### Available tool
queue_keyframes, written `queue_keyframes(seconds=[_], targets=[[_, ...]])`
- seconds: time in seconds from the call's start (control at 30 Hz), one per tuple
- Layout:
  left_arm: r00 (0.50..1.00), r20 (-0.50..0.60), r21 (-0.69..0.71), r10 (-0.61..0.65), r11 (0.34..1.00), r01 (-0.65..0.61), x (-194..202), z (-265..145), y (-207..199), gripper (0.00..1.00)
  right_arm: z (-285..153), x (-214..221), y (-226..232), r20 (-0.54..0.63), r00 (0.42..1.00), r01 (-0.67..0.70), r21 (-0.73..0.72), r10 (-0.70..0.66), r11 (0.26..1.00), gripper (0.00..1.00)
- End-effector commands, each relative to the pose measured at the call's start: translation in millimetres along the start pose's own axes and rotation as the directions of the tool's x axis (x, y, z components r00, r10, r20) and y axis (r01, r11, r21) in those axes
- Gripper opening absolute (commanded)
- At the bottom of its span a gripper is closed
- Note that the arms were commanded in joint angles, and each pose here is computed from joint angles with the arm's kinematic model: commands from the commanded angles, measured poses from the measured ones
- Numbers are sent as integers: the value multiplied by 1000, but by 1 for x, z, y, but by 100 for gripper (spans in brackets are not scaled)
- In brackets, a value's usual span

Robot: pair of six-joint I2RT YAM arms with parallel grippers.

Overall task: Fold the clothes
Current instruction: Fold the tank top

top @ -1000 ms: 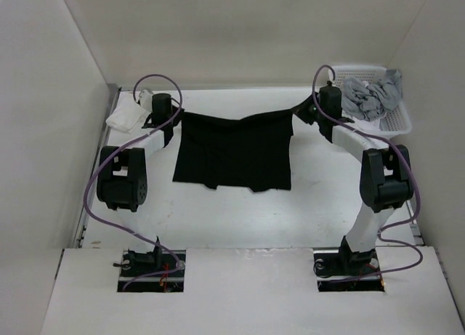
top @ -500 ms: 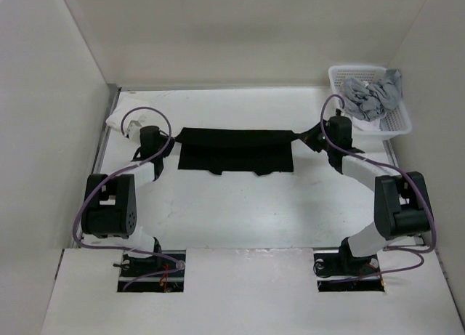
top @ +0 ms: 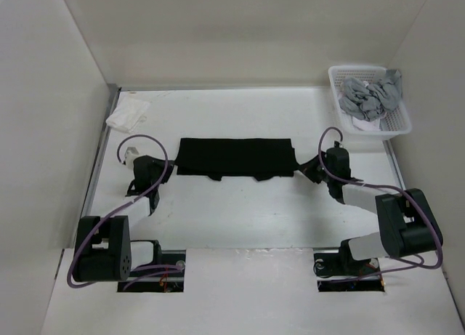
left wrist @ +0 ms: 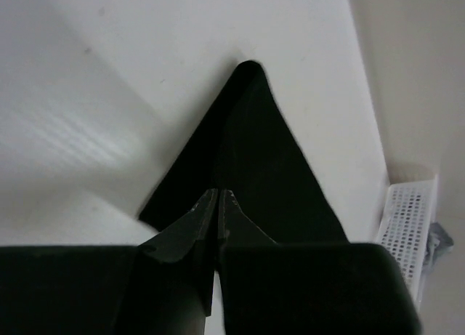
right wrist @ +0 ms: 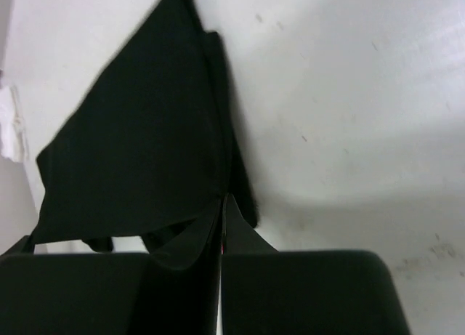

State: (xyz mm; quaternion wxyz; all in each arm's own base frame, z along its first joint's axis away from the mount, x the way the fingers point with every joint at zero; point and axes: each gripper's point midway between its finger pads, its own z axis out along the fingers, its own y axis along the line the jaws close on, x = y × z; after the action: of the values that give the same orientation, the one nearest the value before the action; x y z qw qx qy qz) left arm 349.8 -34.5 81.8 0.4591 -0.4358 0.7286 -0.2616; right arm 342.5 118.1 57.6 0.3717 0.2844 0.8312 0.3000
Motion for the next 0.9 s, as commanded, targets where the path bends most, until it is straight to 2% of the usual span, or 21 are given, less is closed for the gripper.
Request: queue_keyframes(seconds=[0.0,0.07,0.13,0.17,0.23,0.3,0.37,0.43,0.53,0.6,0.67,0.77,0.87], targets=[[1000,0,13,4,1000,-4,3,-10,14,0,-4,3,2,42,999,-21,-19,22,1000,0],[1000,3,-12,-2,1000,2,3,-15,28,0,-8,18,-7,16,1000,-27,3,27,1000,0],[1000,-6,-29,12,999,-12,4,-17,36,6,-11,31,-14,-9,1000,-21,23,21,1000,2],[1000,-14,-37,17,999,-18,5,-17,38,9,-12,32,-14,-12,1000,-24,20,25,999,9],[1000,-1,-54,14,998,-14,0,-18,42,18,-15,29,-11,-2,1000,-6,13,6,1000,29],[999,37,-31,15,999,-14,-11,-22,31,20,-14,21,-8,17,1000,15,13,-15,1000,44],[996,73,23,42,999,-43,-18,-29,6,19,-8,13,-5,10,999,40,11,-40,999,56],[990,111,61,88,994,-95,-20,-37,-19,19,0,12,-2,-19,999,50,4,-49,999,59],[974,167,74,155,983,-169,-19,-47,-42,19,9,14,1,-45,998,32,-3,-33,999,59],[969,163,101,183,974,-201,-11,-49,-56,19,13,15,2,-55,998,10,0,-10,1000,58],[970,148,126,195,969,-214,-3,-49,-66,19,18,21,3,-83,996,-17,-4,16,1000,52],[972,136,186,194,958,-217,7,-49,-83,19,25,31,12,-119,991,-65,-41,60,997,34],[973,106,249,206,942,-226,23,-52,-98,19,28,24,15,-75,992,-103,-61,99,993,12]])
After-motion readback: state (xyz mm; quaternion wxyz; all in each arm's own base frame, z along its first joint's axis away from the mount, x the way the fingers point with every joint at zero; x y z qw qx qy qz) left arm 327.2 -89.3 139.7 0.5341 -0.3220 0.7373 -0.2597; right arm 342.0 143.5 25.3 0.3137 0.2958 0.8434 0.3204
